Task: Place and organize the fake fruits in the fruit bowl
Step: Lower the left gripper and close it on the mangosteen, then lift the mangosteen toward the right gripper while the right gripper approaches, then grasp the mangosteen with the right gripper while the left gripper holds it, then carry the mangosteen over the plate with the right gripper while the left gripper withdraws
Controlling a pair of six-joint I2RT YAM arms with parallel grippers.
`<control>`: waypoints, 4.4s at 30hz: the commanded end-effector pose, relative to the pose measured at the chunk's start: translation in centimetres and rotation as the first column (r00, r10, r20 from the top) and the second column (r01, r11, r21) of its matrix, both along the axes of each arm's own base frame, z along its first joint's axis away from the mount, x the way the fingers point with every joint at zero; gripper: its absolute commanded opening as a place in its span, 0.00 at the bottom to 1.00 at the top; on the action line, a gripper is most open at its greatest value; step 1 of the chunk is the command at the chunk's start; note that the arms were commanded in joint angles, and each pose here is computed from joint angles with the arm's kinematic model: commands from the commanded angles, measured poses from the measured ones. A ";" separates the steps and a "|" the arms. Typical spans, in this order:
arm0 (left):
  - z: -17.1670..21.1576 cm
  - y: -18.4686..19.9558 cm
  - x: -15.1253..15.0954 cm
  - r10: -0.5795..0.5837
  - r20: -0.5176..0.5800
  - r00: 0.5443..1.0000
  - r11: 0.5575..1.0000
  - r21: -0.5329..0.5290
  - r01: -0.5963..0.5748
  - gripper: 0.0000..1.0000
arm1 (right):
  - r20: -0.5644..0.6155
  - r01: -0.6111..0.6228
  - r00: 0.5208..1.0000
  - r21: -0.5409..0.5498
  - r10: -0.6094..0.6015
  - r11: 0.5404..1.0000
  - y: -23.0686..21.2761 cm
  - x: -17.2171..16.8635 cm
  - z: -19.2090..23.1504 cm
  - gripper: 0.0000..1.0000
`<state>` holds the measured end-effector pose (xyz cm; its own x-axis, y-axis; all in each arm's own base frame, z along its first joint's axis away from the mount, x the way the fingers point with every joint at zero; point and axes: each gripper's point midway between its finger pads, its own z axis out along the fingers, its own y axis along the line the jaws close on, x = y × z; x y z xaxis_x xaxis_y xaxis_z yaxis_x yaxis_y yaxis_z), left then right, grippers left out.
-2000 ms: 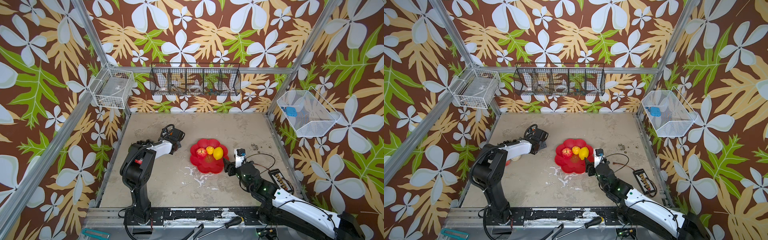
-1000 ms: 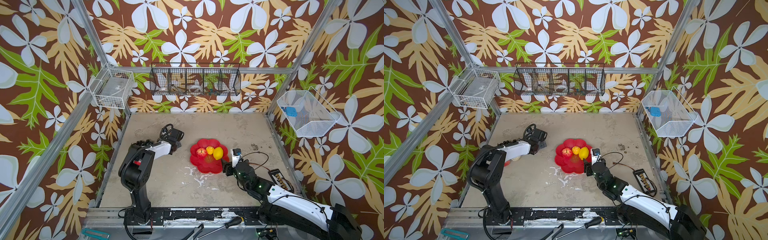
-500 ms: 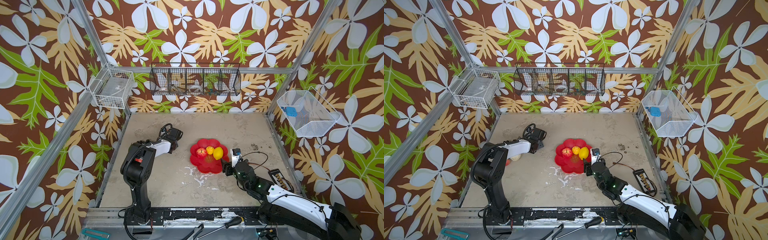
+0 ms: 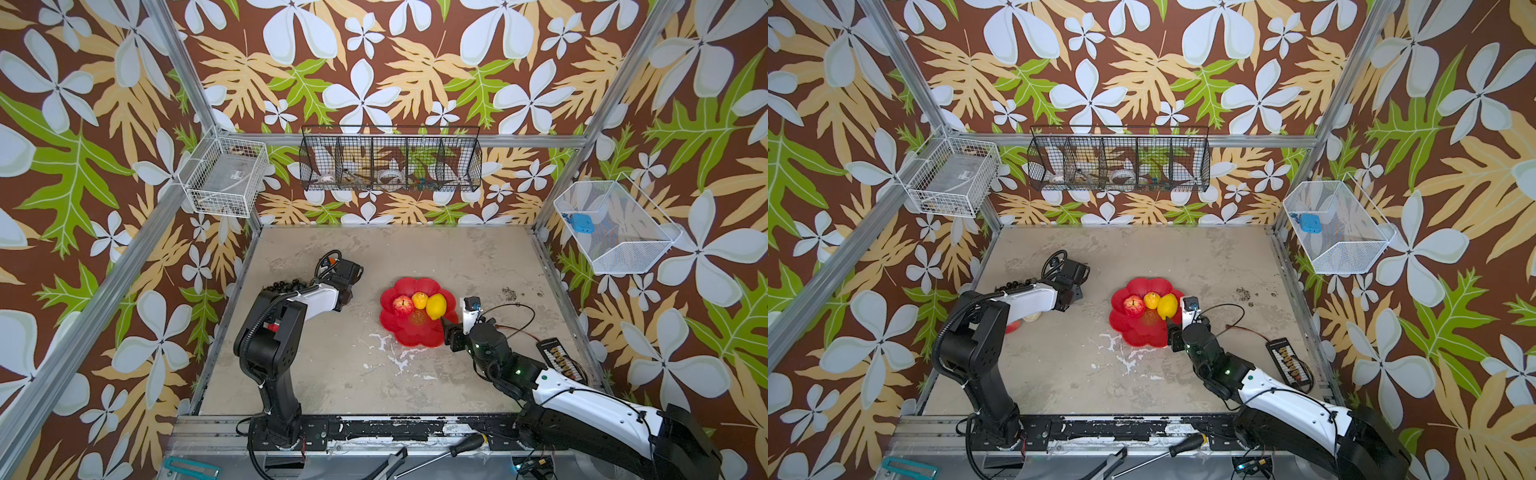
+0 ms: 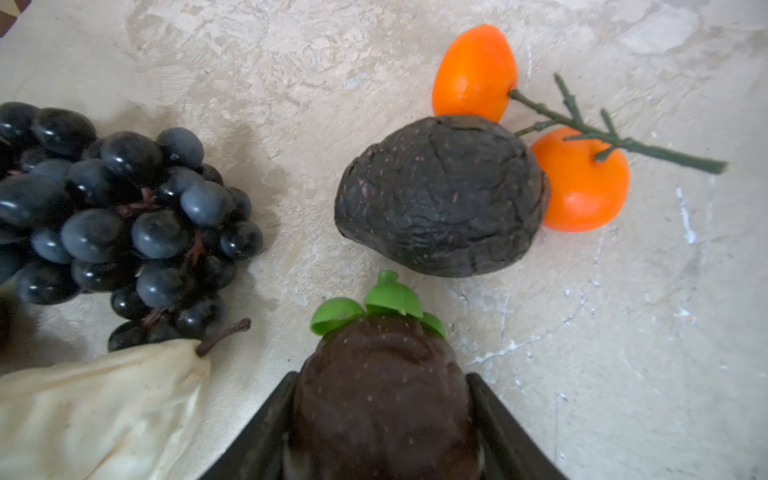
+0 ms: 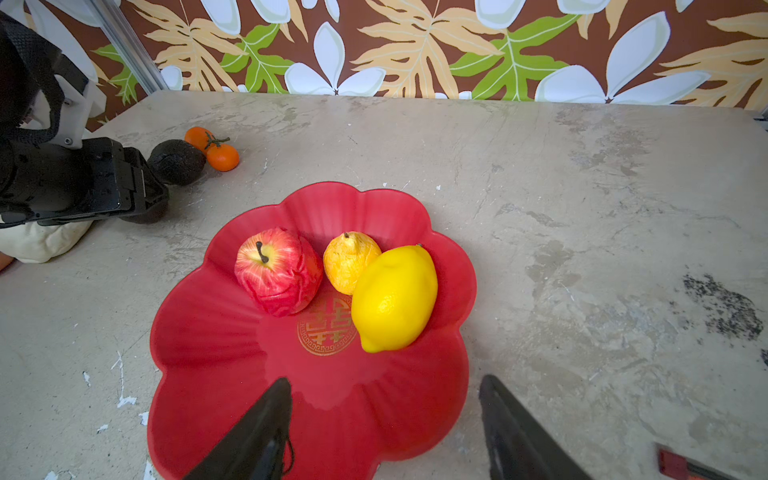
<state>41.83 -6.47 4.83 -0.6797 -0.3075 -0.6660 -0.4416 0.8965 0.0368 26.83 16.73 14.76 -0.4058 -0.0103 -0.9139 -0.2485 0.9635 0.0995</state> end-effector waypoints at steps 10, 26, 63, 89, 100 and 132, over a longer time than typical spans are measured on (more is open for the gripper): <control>4.7 -2.9 -2.1 -0.088 0.172 0.981 0.987 -0.115 0.109 0.53 | -0.006 0.031 1.000 0.009 -0.031 0.999 -0.2 0.3 1.3 0.71; 17.7 -20.2 -14.3 -0.588 0.729 0.350 0.420 -0.095 0.903 0.51 | -0.062 -0.282 0.953 0.171 0.296 0.944 5.4 -1.1 10.0 0.67; 15.9 -23.4 -21.8 -0.627 0.778 -0.034 0.051 0.084 0.995 0.52 | -0.155 -0.571 0.789 0.169 0.594 0.803 9.6 -4.7 7.7 0.28; 15.9 -23.3 -22.0 -0.625 0.779 -0.053 0.045 0.104 0.994 0.52 | -0.159 -0.620 0.745 0.192 0.648 0.761 10.7 -5.6 7.3 0.13; 15.8 -23.2 -21.8 -0.633 0.773 -0.043 0.060 0.105 0.993 0.57 | -0.157 -0.618 0.749 0.183 0.643 0.765 10.8 -5.6 7.5 0.00; 17.5 -9.5 -15.8 -0.393 0.823 0.410 0.775 0.057 0.630 0.95 | -0.329 -0.229 0.932 -0.219 0.149 0.948 5.8 2.6 0.5 0.00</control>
